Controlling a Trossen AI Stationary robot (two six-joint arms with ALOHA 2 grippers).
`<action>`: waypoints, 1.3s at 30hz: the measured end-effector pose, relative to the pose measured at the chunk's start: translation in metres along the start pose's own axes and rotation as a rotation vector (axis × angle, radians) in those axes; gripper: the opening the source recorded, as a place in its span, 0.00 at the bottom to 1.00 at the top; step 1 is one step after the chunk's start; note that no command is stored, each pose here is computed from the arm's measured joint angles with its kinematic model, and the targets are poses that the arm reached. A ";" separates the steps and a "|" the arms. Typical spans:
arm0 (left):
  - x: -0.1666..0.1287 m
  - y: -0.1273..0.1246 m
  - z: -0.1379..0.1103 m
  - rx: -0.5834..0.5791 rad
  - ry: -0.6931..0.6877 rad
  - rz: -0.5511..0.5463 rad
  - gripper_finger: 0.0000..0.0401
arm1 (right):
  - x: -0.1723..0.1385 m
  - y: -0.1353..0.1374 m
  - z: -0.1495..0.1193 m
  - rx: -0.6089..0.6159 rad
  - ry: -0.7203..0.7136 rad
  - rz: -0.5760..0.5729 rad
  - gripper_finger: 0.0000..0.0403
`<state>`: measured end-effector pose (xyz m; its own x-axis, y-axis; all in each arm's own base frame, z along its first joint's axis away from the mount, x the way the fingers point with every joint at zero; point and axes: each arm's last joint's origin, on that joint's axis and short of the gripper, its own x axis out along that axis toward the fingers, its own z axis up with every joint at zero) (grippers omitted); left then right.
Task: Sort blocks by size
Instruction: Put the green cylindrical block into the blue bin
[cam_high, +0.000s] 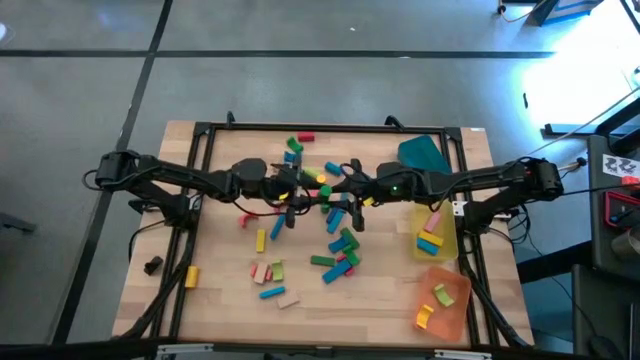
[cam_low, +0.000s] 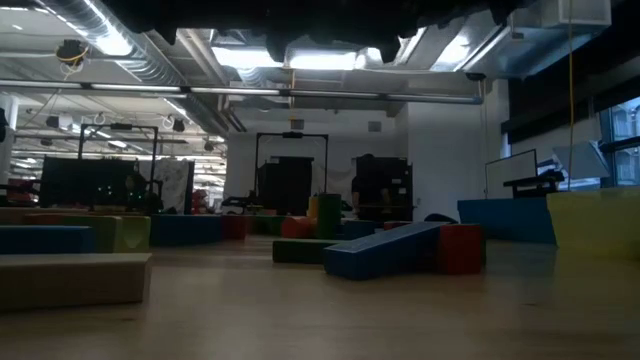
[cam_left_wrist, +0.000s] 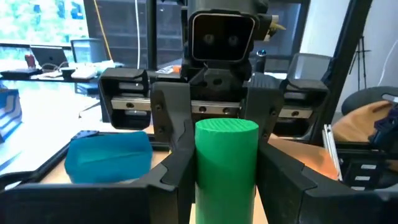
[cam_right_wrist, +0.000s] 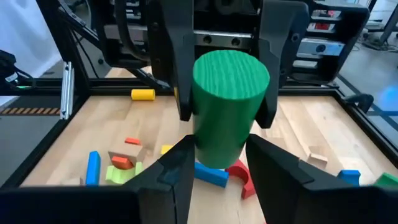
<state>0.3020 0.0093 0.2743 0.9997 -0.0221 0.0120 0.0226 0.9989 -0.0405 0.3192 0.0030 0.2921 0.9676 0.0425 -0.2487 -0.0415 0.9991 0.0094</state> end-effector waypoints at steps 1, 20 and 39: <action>0.000 0.000 0.000 0.002 -0.005 0.000 0.32 | 0.000 0.000 0.001 0.000 -0.006 0.001 0.35; 0.006 0.001 -0.010 -0.004 0.027 0.002 0.32 | 0.000 0.000 -0.003 0.018 0.024 0.003 0.35; 0.007 0.001 -0.010 -0.005 0.023 0.001 0.32 | 0.012 -0.002 -0.006 0.013 -0.017 -0.040 0.59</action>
<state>0.3090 0.0097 0.2647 0.9997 -0.0221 -0.0116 0.0215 0.9988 -0.0451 0.3298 0.0019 0.2835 0.9726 0.0021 -0.2323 0.0007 0.9999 0.0118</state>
